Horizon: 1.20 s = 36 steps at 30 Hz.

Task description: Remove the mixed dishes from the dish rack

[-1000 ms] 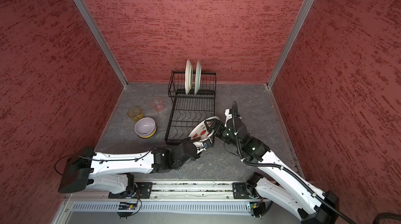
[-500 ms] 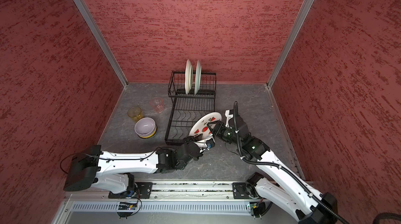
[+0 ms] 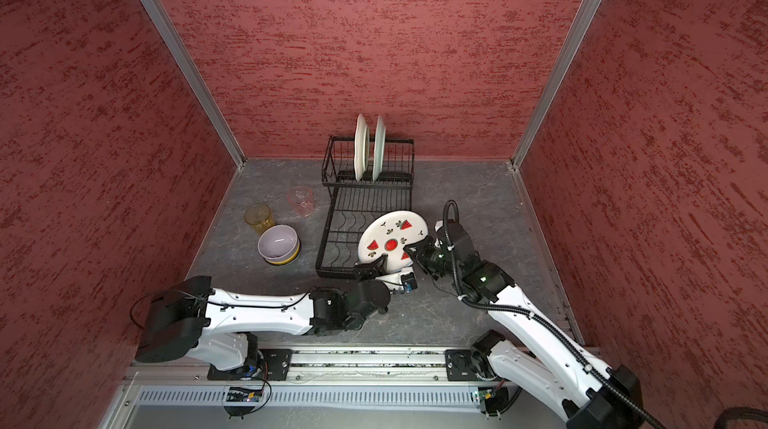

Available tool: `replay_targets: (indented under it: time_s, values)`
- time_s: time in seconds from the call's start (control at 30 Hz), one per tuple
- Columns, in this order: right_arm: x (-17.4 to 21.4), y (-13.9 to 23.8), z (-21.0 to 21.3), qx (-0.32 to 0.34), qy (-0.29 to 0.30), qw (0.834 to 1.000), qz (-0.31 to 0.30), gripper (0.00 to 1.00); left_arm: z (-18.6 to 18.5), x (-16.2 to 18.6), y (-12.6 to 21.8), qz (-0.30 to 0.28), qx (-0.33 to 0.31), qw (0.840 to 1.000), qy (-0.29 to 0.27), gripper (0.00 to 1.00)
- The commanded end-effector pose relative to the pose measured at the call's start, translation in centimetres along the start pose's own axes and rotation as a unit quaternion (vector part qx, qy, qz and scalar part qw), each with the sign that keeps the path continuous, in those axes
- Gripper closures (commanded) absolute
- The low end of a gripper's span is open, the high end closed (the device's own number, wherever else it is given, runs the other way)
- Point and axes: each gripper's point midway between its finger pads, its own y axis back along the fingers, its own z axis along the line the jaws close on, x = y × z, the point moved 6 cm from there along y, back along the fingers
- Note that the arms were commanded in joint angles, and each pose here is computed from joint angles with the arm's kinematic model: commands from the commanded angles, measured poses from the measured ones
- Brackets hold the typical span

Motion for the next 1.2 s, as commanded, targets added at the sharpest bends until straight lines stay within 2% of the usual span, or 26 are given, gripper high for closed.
replay_targets:
  time_s: [0.0,0.03,0.13,0.27,0.3,0.33,0.63,0.87,1.17]
  values:
    - [-0.7,1.2,3.0,-0.078,0.099,0.992,-0.029,1.00,1.9,-3.2,0.9,-0.075,-0.007,0.991,0.106,0.88]
    - [-0.7,1.2,3.0,-0.077,0.098,0.992,-0.030,1.00,1.9,-3.2,0.9,-0.075,-0.007,0.991,0.106,0.77]
    - [-0.8,1.3,3.0,-0.078,0.099,0.992,-0.031,1.00,1.9,-3.0,1.1,-0.078,-0.002,0.991,0.108,0.68]
    - [-0.8,1.3,3.0,-0.079,0.097,0.992,-0.031,1.00,1.8,-2.8,1.5,-0.081,0.002,0.991,0.110,0.40]
    - [-0.8,1.3,2.9,-0.079,0.097,0.992,-0.031,1.00,1.8,-2.7,1.5,-0.082,0.004,0.990,0.112,0.26]
    - [-0.9,1.4,3.0,-0.079,0.096,0.992,-0.032,1.00,1.7,-2.6,1.6,-0.083,0.004,0.990,0.113,0.03]
    - [-1.3,1.9,2.4,-0.067,0.089,0.993,-0.049,1.00,1.6,-2.0,2.0,-0.086,0.011,0.987,0.132,0.01]
    - [-1.8,2.3,1.3,-0.041,0.085,0.993,-0.070,1.00,2.5,-2.2,2.4,-0.102,0.021,0.978,0.183,0.01]
    - [-2.6,4.2,-1.3,-0.004,0.046,0.990,-0.132,1.00,3.5,-2.1,2.3,-0.119,0.022,0.966,0.230,0.00]
